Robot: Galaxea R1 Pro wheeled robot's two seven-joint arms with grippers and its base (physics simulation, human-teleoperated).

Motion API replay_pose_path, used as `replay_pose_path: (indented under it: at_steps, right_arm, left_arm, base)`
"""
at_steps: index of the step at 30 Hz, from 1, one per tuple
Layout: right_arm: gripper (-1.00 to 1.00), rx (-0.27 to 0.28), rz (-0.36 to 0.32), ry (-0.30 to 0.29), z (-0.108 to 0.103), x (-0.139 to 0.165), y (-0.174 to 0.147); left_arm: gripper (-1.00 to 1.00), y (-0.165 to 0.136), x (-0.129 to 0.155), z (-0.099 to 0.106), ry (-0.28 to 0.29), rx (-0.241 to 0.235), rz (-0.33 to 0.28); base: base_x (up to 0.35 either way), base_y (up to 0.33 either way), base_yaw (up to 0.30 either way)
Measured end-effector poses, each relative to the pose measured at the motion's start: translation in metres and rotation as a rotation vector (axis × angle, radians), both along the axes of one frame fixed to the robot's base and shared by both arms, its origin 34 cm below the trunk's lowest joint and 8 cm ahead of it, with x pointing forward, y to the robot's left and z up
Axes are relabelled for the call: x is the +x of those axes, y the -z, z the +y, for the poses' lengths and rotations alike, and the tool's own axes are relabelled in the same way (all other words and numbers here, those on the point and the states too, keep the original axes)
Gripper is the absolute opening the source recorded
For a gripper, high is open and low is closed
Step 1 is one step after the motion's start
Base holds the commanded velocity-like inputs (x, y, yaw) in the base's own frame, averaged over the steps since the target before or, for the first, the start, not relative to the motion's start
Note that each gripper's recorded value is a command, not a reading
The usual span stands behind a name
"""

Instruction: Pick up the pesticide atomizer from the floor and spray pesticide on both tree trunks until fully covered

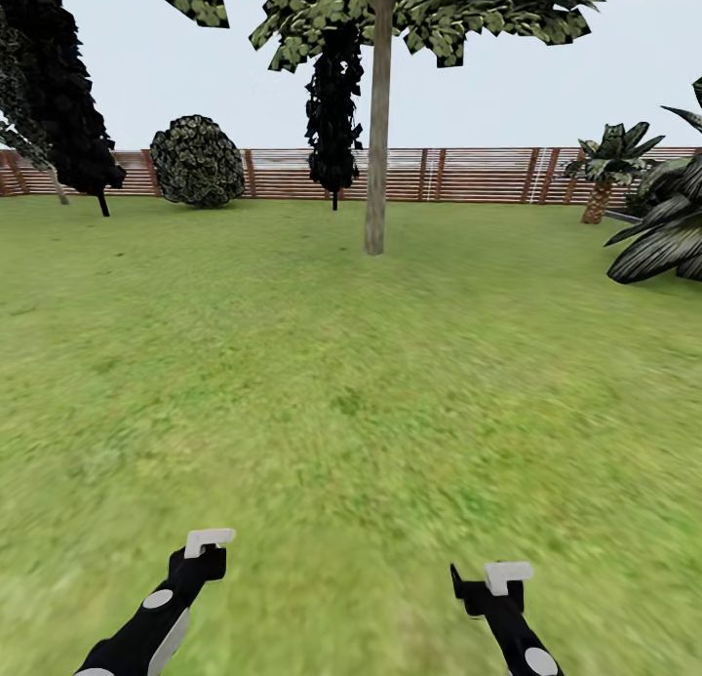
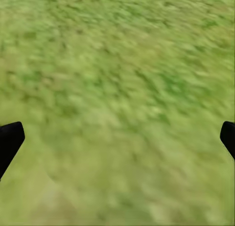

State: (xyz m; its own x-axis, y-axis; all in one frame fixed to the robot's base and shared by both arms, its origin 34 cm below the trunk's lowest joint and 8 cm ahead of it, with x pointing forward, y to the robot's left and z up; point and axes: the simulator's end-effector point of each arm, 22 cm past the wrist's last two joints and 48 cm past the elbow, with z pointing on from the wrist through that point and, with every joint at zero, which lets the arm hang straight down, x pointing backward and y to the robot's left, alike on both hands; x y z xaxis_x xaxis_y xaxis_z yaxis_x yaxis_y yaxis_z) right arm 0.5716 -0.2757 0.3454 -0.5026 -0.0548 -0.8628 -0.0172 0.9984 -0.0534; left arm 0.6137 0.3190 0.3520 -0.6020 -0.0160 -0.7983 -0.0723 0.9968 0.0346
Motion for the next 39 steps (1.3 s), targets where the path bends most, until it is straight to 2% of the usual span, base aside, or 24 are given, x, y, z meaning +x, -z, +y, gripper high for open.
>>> replay_pose_path:
  at_steps: [39]
  right_arm:
    - [1.0, -0.001, 0.008, 0.006, -0.0013, -0.0018, 0.0039]
  left_arm:
    - [-1.0, 0.0044, -0.0018, 0.0, 0.0, 0.0, 0.008]
  base:
    - [0.338, 0.0, 0.0]
